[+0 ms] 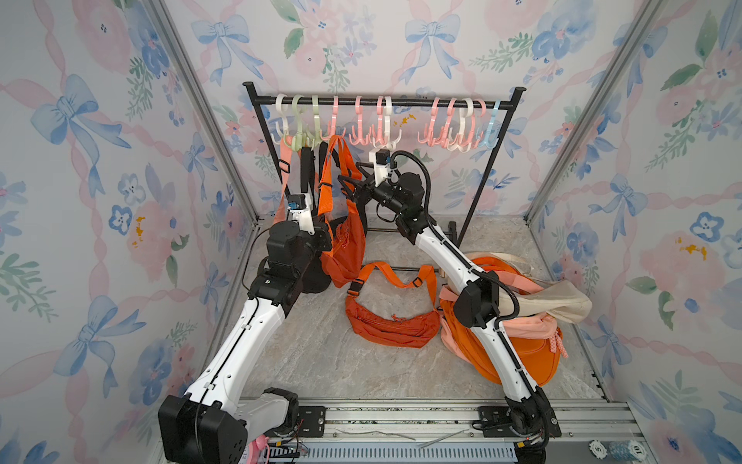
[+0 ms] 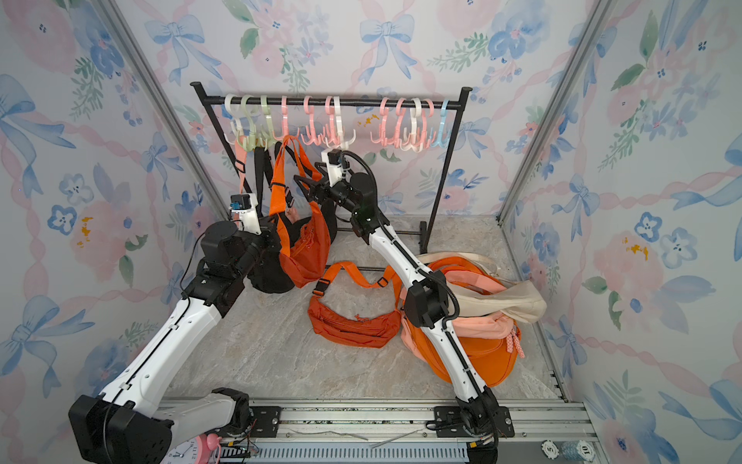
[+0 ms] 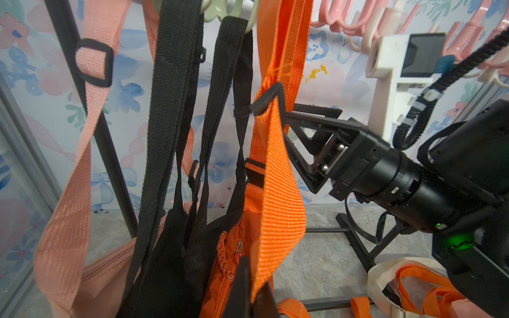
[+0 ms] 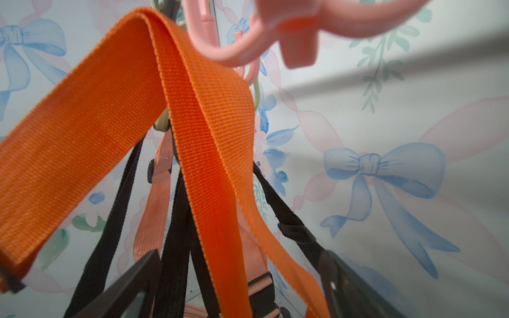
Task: Take the bag off the hook
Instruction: Pick up the bag from the hook.
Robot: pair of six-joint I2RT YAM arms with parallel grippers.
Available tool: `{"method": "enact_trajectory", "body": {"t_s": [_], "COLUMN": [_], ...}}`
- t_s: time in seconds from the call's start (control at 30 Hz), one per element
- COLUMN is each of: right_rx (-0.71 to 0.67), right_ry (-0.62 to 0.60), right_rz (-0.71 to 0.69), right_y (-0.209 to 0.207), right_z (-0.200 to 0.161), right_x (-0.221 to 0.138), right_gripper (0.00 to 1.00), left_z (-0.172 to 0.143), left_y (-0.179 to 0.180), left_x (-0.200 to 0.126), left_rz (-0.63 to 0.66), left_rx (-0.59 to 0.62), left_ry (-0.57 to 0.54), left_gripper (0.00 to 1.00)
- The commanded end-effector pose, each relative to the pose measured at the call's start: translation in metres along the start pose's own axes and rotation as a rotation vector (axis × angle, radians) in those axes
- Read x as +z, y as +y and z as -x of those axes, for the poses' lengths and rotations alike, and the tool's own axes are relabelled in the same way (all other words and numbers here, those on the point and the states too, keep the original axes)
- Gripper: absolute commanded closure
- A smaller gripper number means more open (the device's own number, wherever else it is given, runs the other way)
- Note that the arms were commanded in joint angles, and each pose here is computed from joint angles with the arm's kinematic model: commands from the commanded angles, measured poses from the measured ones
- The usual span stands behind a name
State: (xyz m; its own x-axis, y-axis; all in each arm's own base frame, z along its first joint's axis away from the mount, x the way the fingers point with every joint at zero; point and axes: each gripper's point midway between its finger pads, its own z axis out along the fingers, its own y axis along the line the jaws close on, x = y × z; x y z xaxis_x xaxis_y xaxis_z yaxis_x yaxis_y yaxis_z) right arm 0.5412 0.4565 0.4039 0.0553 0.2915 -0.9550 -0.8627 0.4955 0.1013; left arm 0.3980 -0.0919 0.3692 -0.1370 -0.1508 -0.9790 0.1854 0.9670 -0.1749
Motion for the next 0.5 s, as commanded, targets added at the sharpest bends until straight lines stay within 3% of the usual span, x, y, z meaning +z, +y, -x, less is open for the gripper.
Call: {"method": "enact_trajectory", "body": {"t_s": [0.0,0.13,0.27,0.37,0.47], "right_rx": [-0.040,-0.070,-0.071,-0.065,-0.047], "right_ry": [-0.049,-0.067,-0.082,-0.074,-0.077], "right_rz": [-0.023,-0.040,-0.053,-0.056,-0.056], "right_y": [0.0024,0.0047,0.0033,0.0027,0.0003], "right_z": [0.0042,0.0062,0.0099,0.0097,0.0126], "right_x": [0.0044,0.0063,0.0061,0.0058,0.0037], "right_gripper": [0.21,0.42,0.80,0.99,1.00], "left_z": [0.0089,0.0063,0.0058,0.0040,0.0034], "left_y": [0.0014,0.0015,0.0025,0.0035,0.0049], "left_x": [-0.0056,-0.0033,-0.0020,-0.0012,-0.0017], "left_rz": [-0.003,-0.002,0.003,0.010,0.017], "left_rx": [-0.013,-0.015,-0.015,-0.011,-0.011], "left_ry": [-0.036,-0.029,-0.027,-0.022,-0.022], "left_gripper": [1.00,1.00,1.00,1.00,1.00]}}
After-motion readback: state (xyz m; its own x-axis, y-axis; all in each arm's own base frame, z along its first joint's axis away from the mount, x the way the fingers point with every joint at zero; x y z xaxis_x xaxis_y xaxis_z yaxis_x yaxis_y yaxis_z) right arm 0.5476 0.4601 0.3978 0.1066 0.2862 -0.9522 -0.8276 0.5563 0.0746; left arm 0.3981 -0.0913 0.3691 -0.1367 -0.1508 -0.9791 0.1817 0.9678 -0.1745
